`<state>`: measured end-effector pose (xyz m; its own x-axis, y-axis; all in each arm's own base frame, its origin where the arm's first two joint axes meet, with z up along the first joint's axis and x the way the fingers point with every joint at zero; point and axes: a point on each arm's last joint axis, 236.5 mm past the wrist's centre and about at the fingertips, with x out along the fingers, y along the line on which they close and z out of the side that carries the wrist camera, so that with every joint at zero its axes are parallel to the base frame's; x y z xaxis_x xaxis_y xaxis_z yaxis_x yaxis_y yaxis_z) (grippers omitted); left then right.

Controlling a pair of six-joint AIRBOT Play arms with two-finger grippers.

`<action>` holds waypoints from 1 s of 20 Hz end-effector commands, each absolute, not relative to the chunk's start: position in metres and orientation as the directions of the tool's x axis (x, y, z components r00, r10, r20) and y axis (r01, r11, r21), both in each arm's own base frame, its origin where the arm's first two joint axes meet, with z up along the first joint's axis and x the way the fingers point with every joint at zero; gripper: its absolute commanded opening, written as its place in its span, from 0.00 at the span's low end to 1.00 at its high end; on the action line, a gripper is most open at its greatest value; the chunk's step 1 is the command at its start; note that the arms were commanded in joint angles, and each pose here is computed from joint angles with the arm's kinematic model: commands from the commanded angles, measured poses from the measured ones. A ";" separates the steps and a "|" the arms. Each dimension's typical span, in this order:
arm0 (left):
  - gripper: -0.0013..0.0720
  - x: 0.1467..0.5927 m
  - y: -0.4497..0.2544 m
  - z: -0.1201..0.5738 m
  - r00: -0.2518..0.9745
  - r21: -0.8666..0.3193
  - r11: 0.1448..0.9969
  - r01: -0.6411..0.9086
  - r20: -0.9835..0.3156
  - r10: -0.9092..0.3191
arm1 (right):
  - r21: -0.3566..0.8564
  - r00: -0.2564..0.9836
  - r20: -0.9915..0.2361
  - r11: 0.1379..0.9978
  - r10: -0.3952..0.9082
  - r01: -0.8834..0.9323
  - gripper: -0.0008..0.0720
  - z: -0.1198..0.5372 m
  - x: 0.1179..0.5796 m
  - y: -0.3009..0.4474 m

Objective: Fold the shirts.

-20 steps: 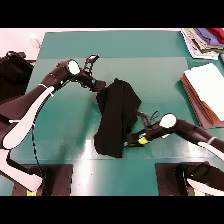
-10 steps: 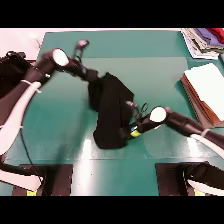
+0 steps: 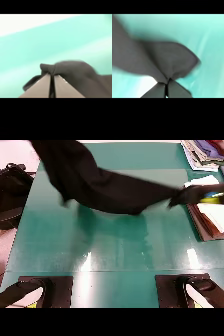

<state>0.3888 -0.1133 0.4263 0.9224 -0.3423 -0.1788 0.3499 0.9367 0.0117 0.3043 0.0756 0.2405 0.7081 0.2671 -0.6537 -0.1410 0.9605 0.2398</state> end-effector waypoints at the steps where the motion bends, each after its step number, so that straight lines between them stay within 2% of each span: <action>1: 0.05 0.297 -0.088 0.518 0.947 0.083 0.947 0.310 0.067 -0.315 | 0.133 0.870 -0.489 0.991 0.064 0.001 0.03 0.335 0.269 0.008; 4: 0.05 0.253 -0.083 0.550 0.931 0.089 0.945 0.315 0.163 -0.325 | 0.093 0.883 -0.469 0.993 -0.023 0.076 0.03 0.361 0.255 -0.015; 7: 0.05 0.239 -0.089 0.551 0.921 0.083 0.933 0.351 0.147 -0.360 | 0.081 0.864 -0.502 0.992 -0.041 0.094 0.03 0.370 0.261 -0.023; 9: 0.05 0.260 -0.095 0.514 0.929 0.078 0.927 0.368 0.002 -0.369 | 0.085 0.841 -0.541 0.994 -0.015 0.073 0.03 0.365 0.281 -0.022; 11: 0.05 0.296 -0.104 0.443 0.895 0.049 0.917 0.396 -0.242 -0.374 | 0.097 0.774 -0.632 0.995 0.044 0.022 0.03 0.335 0.314 -0.010; 13: 0.05 0.332 -0.112 0.349 0.780 -0.006 0.908 0.418 -0.510 -0.362 | 0.116 0.662 -0.742 0.993 0.106 -0.030 0.03 0.282 0.351 0.009; 15: 0.05 0.360 -0.118 0.251 0.626 -0.068 0.909 0.411 -0.704 -0.335 | 0.134 0.499 -0.855 0.990 0.139 -0.047 0.03 0.213 0.377 0.022; 17: 0.05 0.389 -0.121 0.167 0.530 -0.098 0.916 0.388 -0.790 -0.309 | 0.146 0.360 -0.921 0.989 0.149 -0.035 0.03 0.153 0.399 0.025; 20: 0.05 0.446 -0.121 0.093 0.533 -0.085 0.938 0.337 -0.803 -0.265 | 0.154 0.272 -0.950 0.988 0.152 -0.016 0.03 0.099 0.434 0.024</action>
